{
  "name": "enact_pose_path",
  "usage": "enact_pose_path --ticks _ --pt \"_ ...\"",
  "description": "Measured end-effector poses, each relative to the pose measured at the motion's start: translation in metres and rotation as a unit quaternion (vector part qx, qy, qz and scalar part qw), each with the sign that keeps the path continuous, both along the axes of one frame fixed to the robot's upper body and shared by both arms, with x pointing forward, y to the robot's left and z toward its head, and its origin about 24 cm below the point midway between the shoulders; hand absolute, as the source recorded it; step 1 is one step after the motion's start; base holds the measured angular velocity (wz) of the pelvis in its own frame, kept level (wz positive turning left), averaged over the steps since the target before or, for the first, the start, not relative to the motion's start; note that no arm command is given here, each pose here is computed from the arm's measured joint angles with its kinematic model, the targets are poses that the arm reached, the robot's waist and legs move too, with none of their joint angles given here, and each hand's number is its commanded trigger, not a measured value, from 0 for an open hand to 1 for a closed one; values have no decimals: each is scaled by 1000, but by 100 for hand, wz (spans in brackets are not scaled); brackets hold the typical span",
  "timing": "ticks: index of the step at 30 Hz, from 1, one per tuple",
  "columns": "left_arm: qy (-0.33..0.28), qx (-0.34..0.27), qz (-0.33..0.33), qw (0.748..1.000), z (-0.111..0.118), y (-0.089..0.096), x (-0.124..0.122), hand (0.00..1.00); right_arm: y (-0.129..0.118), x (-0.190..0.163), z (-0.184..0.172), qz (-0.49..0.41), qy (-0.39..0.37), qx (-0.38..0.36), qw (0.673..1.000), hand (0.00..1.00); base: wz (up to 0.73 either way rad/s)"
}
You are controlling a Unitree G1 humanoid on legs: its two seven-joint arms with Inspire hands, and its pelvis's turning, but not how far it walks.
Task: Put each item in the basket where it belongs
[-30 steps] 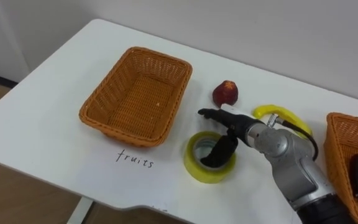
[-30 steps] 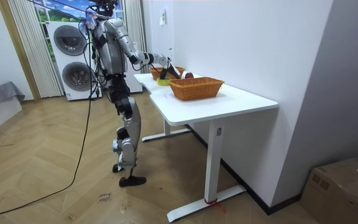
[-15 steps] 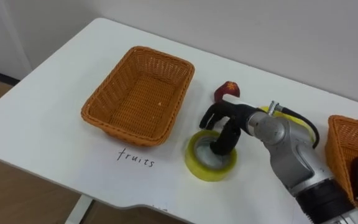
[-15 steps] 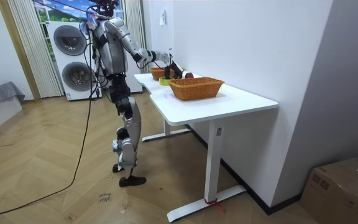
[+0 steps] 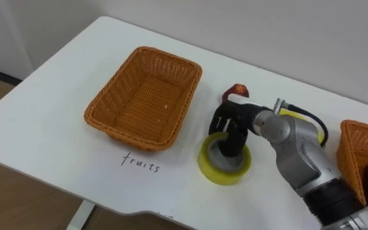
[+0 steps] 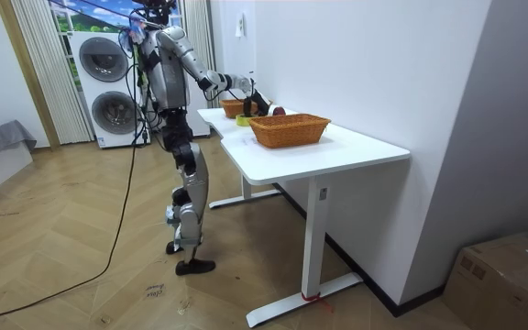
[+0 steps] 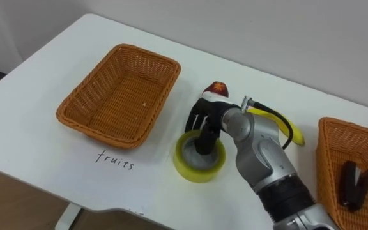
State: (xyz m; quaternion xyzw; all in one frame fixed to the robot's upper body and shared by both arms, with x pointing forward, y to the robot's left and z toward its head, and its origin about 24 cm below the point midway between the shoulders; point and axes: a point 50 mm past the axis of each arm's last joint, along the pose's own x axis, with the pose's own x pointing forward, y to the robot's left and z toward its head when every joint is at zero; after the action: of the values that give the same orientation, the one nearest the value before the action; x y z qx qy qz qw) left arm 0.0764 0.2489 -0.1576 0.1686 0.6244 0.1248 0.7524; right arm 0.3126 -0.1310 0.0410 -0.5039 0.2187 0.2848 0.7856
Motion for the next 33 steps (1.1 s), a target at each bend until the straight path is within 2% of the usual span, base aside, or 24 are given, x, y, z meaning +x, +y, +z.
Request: enact_pose_path --ticks 8,13,19,21,24,27,33 --pt "-4 6 -14 1000 0 -3 4 0 1 0 0 1 0 8 1000 100 -2" --pt "-15 26 -18 999 3 2 6 0 -2 -4 -1 3 -14 25 1000 100 -2" --pt "-27 24 -4 999 2 5 -1 0 -11 -18 0 -4 -28 84 996 100 2" --pt "-29 25 14 999 2 9 -11 0 -21 -24 1 -21 -25 147 989 100 -2" --pt "-24 25 35 999 2 13 -26 0 -38 -23 8 -57 -48 190 979 100 -2" --pt "-21 22 53 998 0 12 -36 0 -61 -24 24 -98 -105 202 969 100 -5" --pt "-15 20 57 998 -1 11 -45 0 -85 -29 48 -143 -198 215 945 100 -9"
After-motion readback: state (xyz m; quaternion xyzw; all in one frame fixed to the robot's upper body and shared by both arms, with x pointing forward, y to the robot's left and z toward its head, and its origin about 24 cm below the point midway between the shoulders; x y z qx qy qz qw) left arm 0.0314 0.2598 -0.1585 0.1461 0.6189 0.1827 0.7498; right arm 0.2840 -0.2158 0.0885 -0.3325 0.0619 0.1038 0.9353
